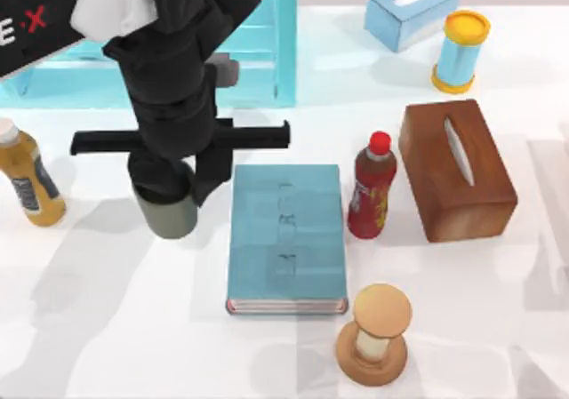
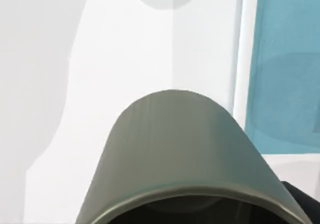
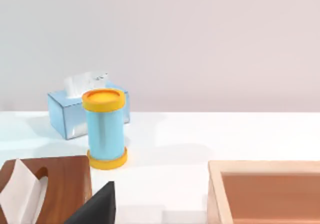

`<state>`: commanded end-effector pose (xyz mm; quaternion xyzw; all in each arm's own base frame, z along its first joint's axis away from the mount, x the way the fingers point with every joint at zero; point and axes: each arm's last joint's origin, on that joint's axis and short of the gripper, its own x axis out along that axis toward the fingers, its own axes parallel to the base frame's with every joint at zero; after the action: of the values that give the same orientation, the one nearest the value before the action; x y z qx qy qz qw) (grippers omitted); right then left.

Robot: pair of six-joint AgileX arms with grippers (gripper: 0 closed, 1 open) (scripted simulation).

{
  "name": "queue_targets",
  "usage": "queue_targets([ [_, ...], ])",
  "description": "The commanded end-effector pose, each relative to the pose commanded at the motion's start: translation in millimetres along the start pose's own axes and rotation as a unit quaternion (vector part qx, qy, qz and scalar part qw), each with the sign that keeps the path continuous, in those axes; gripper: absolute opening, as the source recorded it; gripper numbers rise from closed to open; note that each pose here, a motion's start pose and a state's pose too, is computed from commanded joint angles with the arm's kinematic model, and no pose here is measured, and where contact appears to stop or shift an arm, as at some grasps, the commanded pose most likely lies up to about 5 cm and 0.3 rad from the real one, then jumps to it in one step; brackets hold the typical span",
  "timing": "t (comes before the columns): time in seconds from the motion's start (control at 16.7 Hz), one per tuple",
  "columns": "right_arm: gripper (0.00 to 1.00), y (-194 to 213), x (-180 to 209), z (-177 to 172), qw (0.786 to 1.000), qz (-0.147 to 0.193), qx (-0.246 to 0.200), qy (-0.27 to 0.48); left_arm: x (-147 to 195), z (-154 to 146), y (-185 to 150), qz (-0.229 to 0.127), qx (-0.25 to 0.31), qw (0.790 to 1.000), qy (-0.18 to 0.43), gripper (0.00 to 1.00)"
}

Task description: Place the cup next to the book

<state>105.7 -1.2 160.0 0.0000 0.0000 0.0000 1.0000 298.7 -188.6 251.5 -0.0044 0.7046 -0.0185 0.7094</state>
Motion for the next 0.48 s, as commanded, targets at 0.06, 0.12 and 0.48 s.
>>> queue_targets([
  [0.06, 1.00, 0.0, 0.0, 0.0, 1.000, 0.000, 0.000, 0.000, 0.0, 0.0, 0.0, 0.000, 0.000, 1.000, 0.000, 0.00],
  [0.12, 1.00, 0.0, 0.0, 0.0, 1.000, 0.000, 0.000, 0.000, -0.4, -0.1, 1.9, 0.000, -0.001, 1.000, 0.001, 0.00],
  [0.48, 1.00, 0.0, 0.0, 0.0, 1.000, 0.000, 0.000, 0.000, 36.9, 2.0, 6.0, -0.002, -0.002, 1.000, -0.004, 0.00],
])
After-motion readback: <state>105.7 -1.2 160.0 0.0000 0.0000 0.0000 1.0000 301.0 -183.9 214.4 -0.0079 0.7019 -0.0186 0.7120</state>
